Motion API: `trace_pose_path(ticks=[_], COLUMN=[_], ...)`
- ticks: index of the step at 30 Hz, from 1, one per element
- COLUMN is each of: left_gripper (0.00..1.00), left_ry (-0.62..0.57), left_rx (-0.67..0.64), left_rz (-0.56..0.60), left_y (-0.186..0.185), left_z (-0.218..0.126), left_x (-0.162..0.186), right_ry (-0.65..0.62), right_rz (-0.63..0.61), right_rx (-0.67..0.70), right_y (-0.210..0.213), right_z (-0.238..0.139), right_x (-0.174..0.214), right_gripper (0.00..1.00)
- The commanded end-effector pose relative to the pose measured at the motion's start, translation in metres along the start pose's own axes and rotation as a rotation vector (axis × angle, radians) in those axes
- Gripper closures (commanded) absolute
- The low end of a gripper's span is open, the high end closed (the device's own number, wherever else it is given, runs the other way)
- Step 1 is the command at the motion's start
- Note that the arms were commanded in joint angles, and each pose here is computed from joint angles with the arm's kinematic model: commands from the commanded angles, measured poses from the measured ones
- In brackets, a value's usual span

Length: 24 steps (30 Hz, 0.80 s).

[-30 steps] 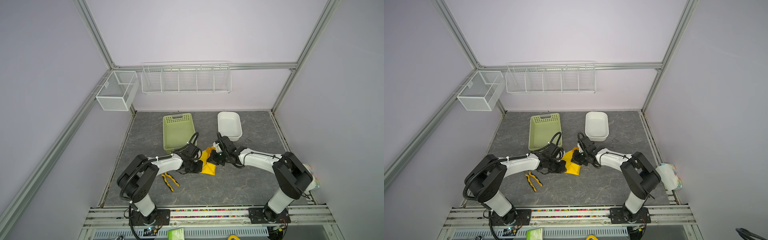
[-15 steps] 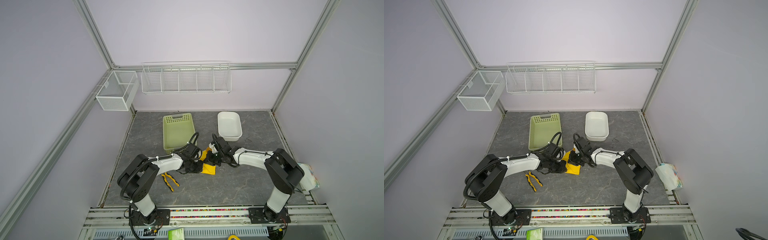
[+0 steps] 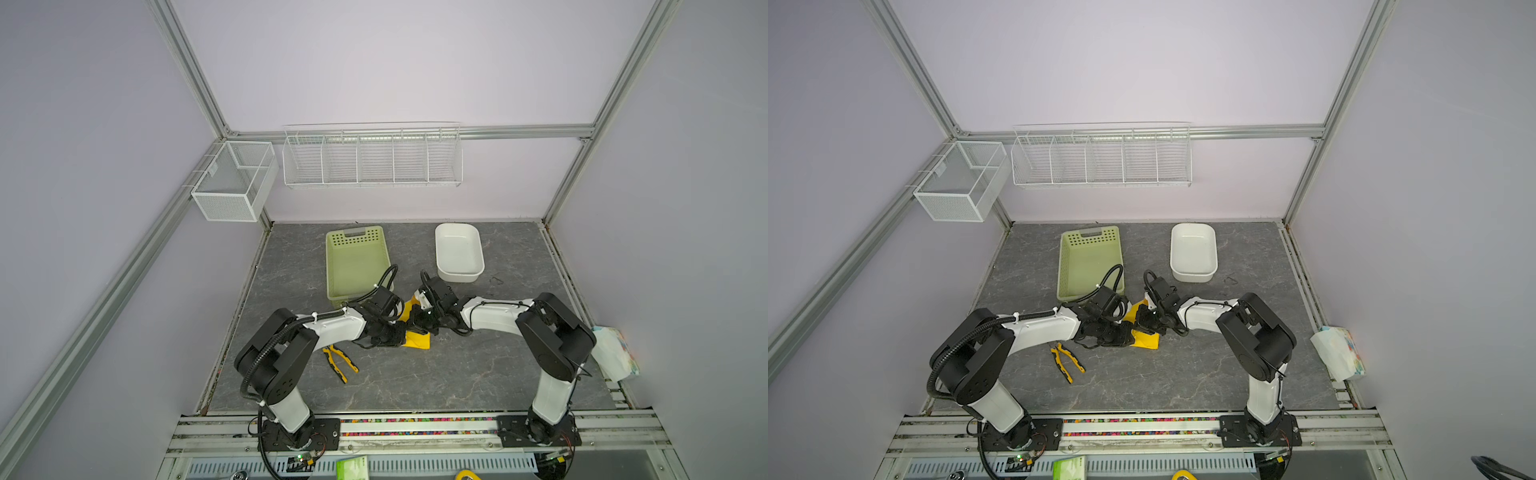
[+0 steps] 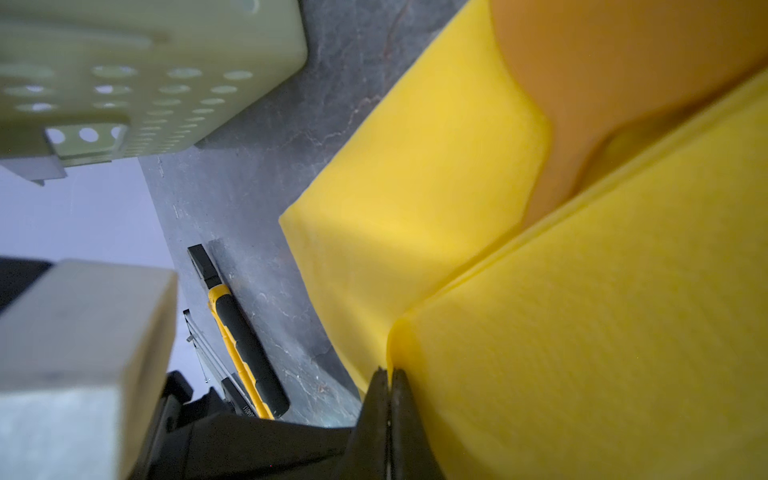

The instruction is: Place the utensils on the paper napkin and roll it up

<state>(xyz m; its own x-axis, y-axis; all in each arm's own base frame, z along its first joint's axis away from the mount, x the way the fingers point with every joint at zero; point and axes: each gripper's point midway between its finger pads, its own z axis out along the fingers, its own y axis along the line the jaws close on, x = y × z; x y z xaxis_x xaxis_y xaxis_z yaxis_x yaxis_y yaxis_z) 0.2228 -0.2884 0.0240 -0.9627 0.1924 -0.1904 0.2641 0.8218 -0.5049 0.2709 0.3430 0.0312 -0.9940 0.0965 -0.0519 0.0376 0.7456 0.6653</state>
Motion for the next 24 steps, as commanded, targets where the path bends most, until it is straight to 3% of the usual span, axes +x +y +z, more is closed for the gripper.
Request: trace_pose_path(ticks=[1,14,24], left_gripper=[1.00,1.00,1.00], left_ry=[0.017,-0.017,-0.080], left_rx=[0.005,-0.013,-0.031], left_rz=[-0.011,0.012,-0.006], left_y=[0.002,-0.005,0.008], left_z=[0.004,-0.009,-0.038], left_x=[0.007,0.002,-0.022], right_ry=[0.018,0.025,0.019], right_rz=[0.024,0.027,0.015], right_rx=[-0.020,0.002,-0.001], right_y=[0.003,-0.008,-0.004], right_z=[0.008,0.007,0.002], right_x=[0.002,0.010,0.009], right_gripper=[0.93,0.86,0.67])
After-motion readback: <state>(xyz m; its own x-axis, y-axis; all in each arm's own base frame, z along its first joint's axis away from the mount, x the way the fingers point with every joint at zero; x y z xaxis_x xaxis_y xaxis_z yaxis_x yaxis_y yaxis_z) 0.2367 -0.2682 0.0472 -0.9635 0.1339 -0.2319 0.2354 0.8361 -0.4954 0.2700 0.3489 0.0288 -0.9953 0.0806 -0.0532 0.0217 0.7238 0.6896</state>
